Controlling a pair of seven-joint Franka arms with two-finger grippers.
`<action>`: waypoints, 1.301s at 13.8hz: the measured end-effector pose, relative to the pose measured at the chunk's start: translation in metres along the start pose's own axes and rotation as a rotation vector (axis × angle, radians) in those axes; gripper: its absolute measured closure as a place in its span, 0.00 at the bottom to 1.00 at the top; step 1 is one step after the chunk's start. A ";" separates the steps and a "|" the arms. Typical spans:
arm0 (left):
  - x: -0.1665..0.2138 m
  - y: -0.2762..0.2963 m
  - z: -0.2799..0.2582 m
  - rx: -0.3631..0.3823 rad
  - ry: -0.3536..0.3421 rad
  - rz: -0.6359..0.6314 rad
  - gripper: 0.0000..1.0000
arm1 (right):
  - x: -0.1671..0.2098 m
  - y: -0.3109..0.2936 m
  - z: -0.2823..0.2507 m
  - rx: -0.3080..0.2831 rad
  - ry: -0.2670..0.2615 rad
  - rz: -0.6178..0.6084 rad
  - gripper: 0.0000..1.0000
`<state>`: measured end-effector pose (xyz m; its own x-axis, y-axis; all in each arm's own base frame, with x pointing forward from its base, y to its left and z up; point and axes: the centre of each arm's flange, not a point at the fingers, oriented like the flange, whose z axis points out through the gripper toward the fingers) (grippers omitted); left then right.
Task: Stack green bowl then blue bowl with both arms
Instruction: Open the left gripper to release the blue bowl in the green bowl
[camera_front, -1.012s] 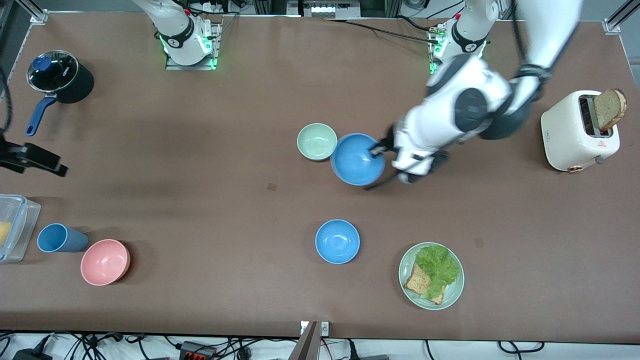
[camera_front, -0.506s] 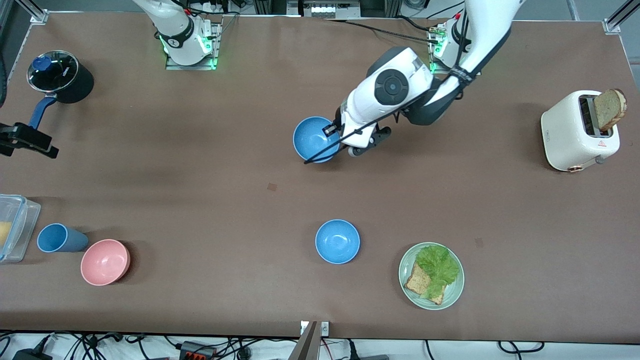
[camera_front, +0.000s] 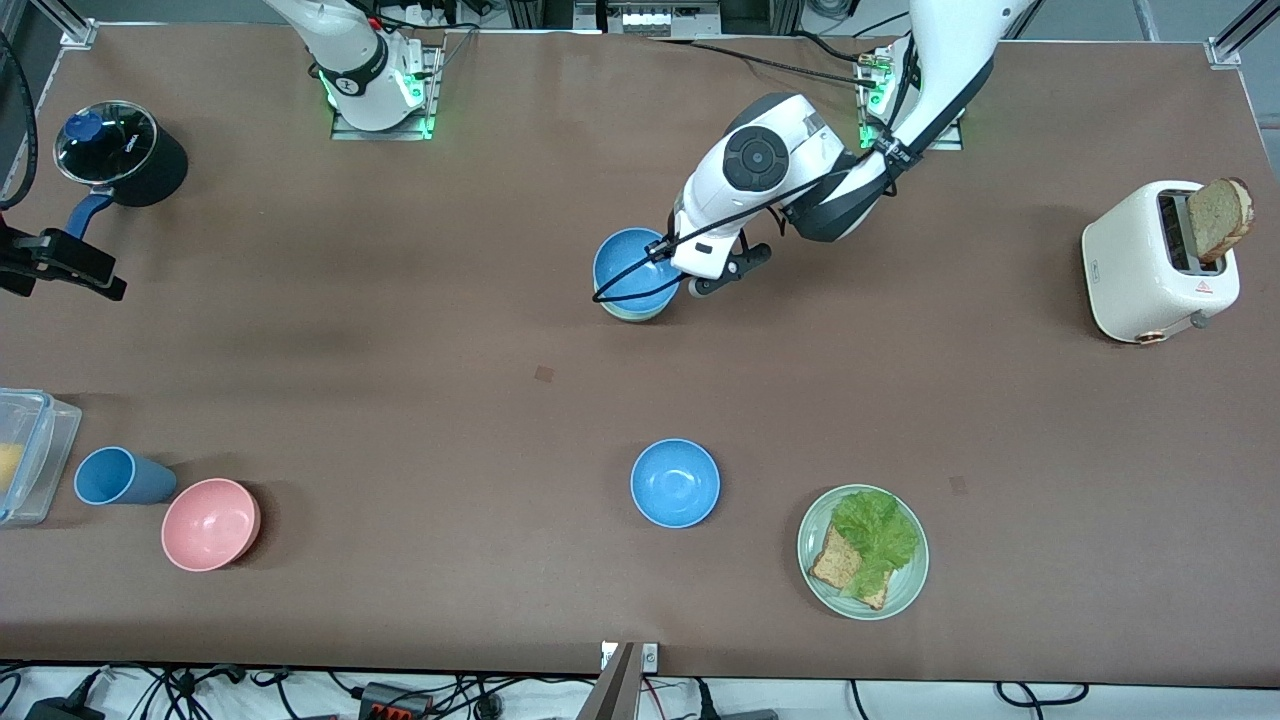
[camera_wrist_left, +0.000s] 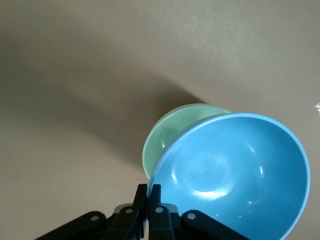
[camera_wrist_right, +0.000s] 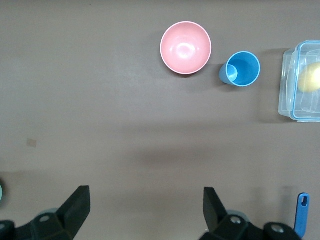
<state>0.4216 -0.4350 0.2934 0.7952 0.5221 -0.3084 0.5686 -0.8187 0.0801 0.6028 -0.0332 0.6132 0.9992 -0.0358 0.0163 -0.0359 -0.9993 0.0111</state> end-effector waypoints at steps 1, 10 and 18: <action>-0.001 -0.001 0.002 0.002 -0.001 0.001 0.95 | -0.003 0.000 0.002 0.000 -0.007 0.000 0.00; -0.003 0.000 0.034 0.009 0.008 -0.007 0.93 | -0.053 0.002 0.018 0.005 -0.023 0.003 0.00; 0.009 0.014 -0.024 0.024 0.062 -0.022 0.74 | -0.051 0.002 0.019 0.004 -0.004 0.000 0.00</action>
<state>0.4421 -0.4356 0.3149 0.7942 0.5534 -0.2508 0.5817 -0.8118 0.0510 0.5522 -0.0340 0.5935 0.9993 -0.0358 0.0120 -0.0359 -0.9993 0.0074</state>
